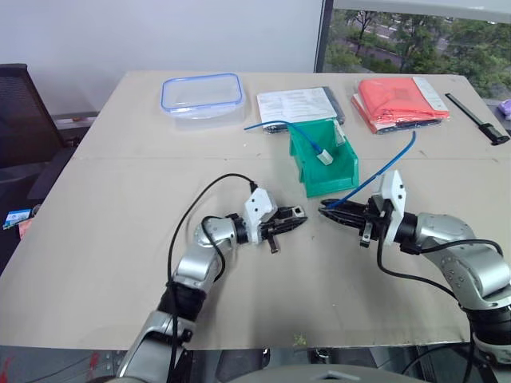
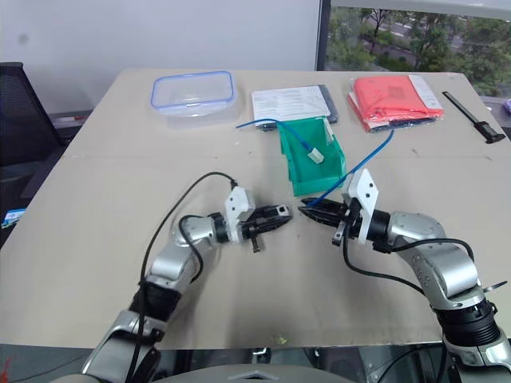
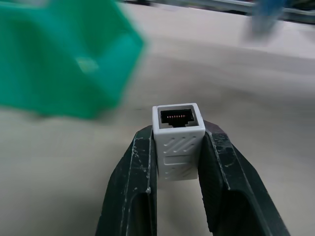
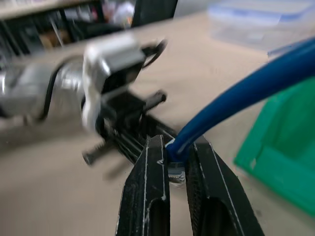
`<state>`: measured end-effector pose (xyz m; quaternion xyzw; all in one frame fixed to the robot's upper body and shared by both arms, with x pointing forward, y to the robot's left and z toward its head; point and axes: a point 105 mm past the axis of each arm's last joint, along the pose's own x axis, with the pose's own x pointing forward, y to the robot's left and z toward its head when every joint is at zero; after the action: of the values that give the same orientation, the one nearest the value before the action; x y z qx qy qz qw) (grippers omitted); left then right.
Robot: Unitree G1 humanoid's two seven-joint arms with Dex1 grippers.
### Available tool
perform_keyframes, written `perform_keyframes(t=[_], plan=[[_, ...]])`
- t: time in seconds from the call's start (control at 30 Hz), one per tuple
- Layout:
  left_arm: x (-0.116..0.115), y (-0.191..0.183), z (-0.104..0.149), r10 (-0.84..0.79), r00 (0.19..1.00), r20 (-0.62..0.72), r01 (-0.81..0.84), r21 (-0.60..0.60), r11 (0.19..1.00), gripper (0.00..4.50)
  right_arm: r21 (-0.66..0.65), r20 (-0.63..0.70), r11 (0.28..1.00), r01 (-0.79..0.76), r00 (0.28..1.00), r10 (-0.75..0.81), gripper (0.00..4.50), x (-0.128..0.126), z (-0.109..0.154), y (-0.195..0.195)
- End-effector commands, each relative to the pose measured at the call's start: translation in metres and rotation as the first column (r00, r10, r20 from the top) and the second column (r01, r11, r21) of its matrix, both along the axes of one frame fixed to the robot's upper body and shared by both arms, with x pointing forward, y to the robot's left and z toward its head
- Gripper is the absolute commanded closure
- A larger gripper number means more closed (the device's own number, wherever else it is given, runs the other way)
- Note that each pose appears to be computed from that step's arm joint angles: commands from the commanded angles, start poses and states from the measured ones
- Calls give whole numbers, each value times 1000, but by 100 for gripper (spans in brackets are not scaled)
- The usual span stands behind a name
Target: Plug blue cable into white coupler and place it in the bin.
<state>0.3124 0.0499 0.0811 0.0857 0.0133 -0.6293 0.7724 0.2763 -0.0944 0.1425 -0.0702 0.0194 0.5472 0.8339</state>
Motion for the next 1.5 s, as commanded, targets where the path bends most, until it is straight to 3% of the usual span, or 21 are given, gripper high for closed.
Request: perform_keyframes(t=[0.03,0.37,0.83,1.17,1.4,1.5], plan=[[-3,-6,-3,-143,990,9,142,51,989,395,-21,100,999,-39,994,40,450,3,13,5],[1,-18,-12,-305,952,14,299,145,943,395,-115,110,985,-129,984,142,450,2,1,16],[0,-17,-18,-353,935,20,344,177,922,395,-270,110,948,-167,973,203,450,12,-18,5],[3,-20,-17,-349,936,33,338,182,923,395,-354,77,894,-274,944,319,450,5,-27,14],[6,-19,-15,-341,939,37,330,179,927,395,-367,60,896,-251,955,292,450,14,-34,20],[6,-19,-15,-339,940,38,328,177,928,395,-382,-4,891,-245,965,264,450,15,-51,16]])
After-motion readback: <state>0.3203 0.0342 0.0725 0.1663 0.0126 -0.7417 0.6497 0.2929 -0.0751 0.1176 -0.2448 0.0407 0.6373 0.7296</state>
